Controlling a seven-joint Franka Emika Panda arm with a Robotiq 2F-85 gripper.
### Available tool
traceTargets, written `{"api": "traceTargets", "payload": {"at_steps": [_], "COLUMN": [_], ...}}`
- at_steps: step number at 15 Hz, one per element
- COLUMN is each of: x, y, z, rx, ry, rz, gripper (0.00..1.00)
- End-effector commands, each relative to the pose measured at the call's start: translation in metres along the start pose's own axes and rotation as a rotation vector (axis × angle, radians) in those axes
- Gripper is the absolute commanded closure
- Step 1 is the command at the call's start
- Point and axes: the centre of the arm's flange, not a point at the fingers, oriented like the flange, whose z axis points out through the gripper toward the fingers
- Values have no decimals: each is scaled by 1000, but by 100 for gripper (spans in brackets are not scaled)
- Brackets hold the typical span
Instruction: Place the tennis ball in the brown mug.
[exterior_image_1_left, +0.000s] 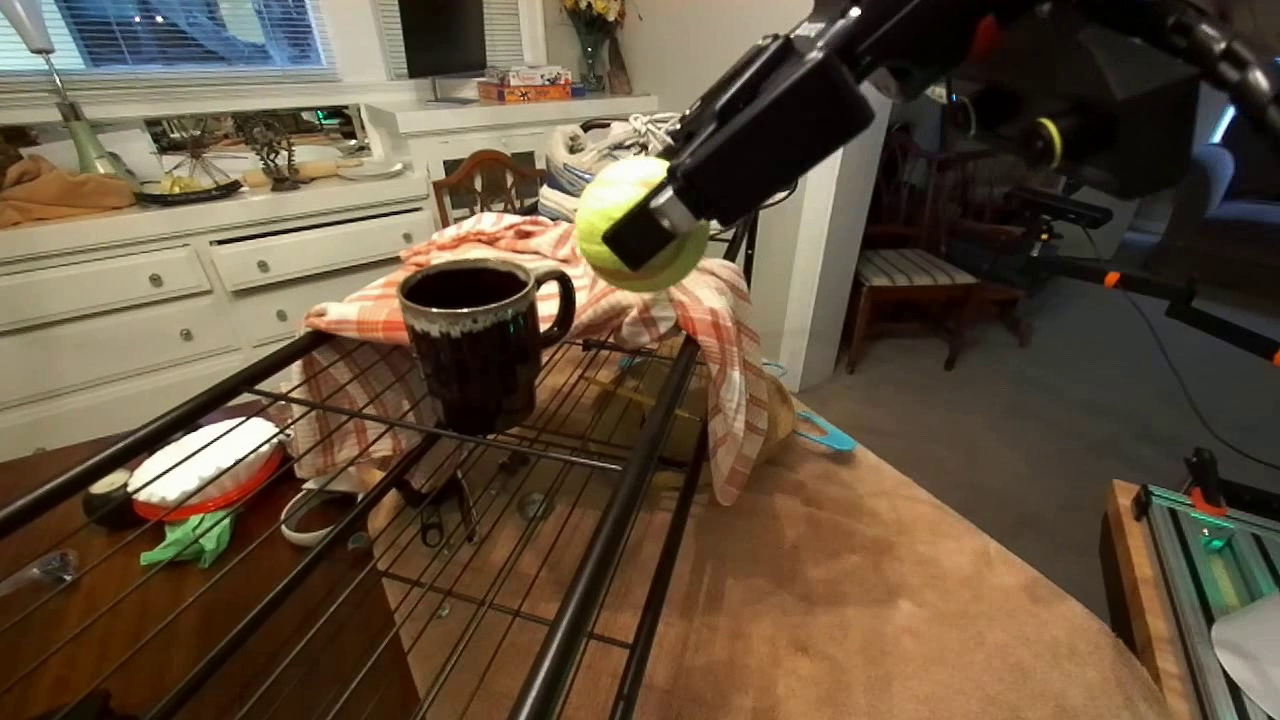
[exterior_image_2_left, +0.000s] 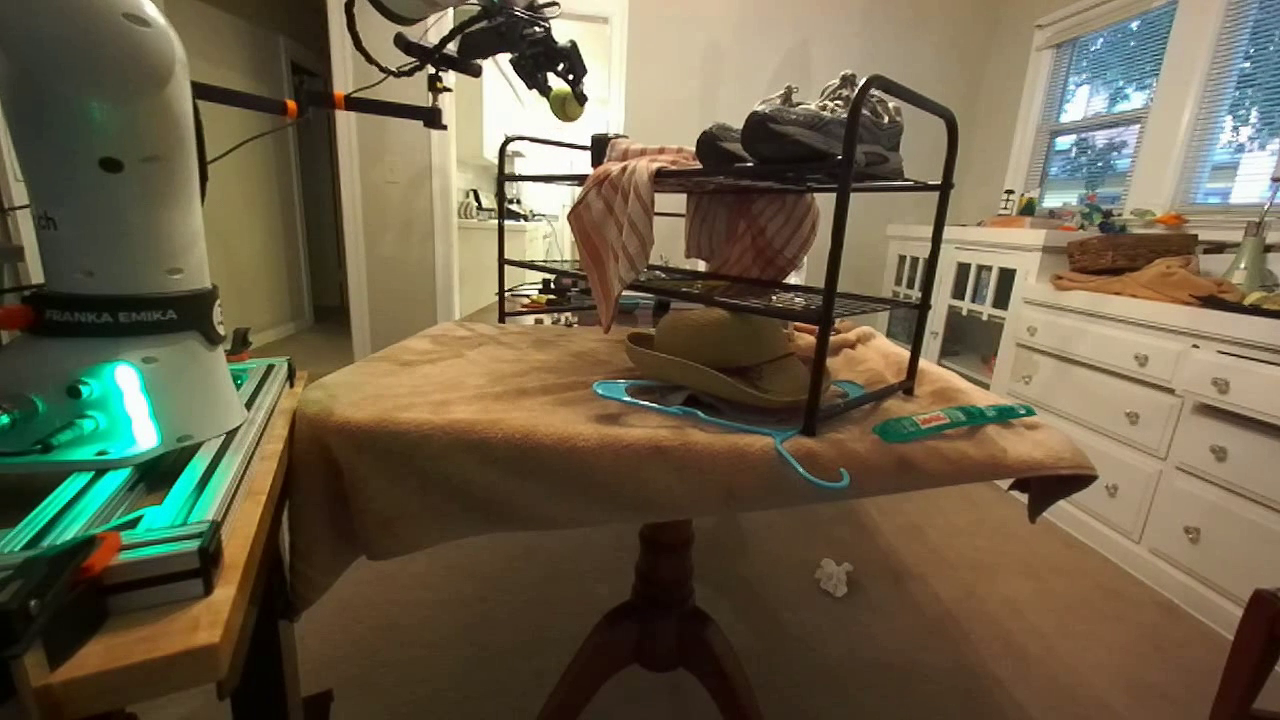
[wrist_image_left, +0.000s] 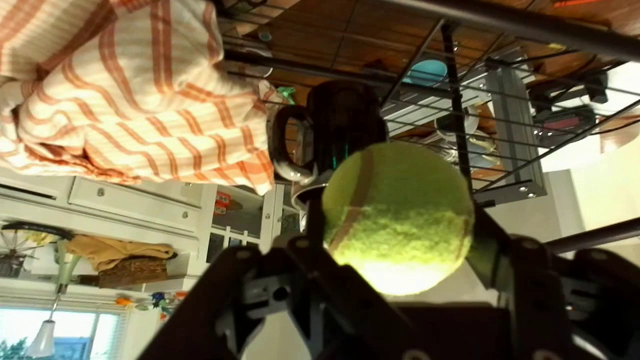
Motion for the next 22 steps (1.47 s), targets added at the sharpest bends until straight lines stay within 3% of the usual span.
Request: {"api": "traceTargets", "payload": {"at_steps": [1,10,22], "x": [19,37,33], "y": [-8,-6,-7], "z": [27,51,83], "rx": [-25,-46,-16], "ry": [43,123,191], "rz": [15,32,41], "gripper": [58,58,58]}}
